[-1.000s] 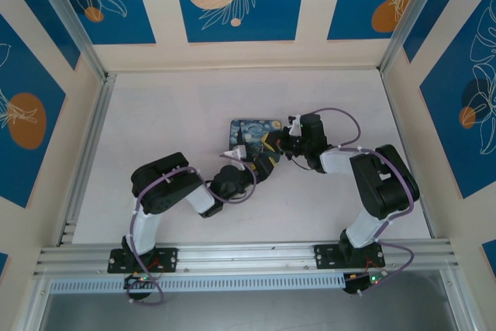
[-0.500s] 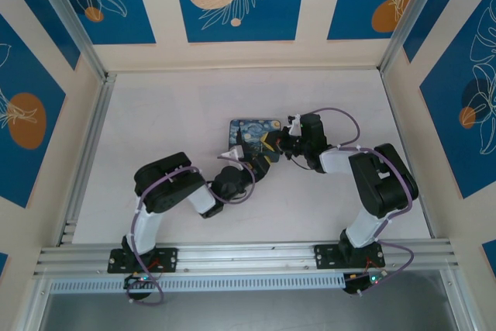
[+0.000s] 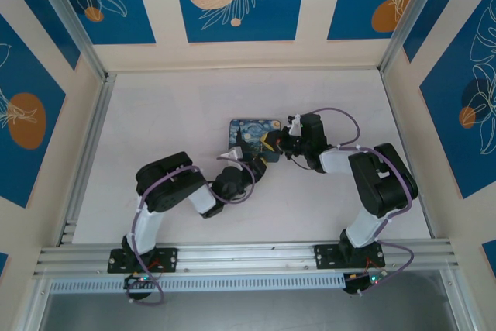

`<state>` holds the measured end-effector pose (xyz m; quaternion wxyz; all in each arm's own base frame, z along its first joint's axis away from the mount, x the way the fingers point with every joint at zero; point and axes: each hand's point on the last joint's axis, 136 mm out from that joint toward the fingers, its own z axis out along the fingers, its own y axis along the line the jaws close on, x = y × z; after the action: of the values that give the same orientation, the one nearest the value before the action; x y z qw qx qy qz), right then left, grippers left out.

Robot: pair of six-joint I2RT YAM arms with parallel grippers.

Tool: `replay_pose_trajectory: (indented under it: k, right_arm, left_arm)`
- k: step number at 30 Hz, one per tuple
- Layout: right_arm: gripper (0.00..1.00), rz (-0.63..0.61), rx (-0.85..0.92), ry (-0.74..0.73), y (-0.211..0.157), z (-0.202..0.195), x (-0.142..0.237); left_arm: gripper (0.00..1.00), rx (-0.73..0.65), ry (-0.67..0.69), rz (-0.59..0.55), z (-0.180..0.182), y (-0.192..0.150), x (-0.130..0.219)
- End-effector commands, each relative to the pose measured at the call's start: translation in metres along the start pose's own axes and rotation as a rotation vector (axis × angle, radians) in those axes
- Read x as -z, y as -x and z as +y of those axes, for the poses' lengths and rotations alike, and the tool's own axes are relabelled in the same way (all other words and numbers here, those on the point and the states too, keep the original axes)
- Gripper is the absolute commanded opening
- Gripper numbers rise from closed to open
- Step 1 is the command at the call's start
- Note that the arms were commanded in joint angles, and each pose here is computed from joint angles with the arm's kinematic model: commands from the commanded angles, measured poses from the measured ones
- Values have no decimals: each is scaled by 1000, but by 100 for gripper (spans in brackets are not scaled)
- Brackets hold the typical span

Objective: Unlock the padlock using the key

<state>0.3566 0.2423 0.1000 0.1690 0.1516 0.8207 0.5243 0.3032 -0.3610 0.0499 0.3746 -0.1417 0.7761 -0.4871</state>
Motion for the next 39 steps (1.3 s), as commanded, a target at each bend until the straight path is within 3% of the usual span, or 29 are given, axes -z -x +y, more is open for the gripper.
replay_pose_trajectory:
  k: [1, 12, 18, 22, 30, 39]
  right_arm:
    - [0, 27, -68, -91, -11, -34, -3]
    - [0, 13, -41, -33, 0, -8, 8]
    - [0, -48, 22, 21, 12, 33, 45]
    - [0, -53, 44, 31, 2, 39, 70]
    - [0, -11, -9, 65, -45, 11, 105]
    - [0, 14, -73, 42, -89, -22, 119]
  left_arm:
    - [32, -16, 97, 29, 30, -9, -2]
    - [1, 5, 103, 32, 31, -8, 0]
    - [0, 64, 98, 69, 21, -9, 0]
    - [0, 118, 94, 123, 7, -11, -5]
    - [0, 211, 32, 180, -20, 0, -10]
    - [0, 282, -23, 189, -39, 14, -5]
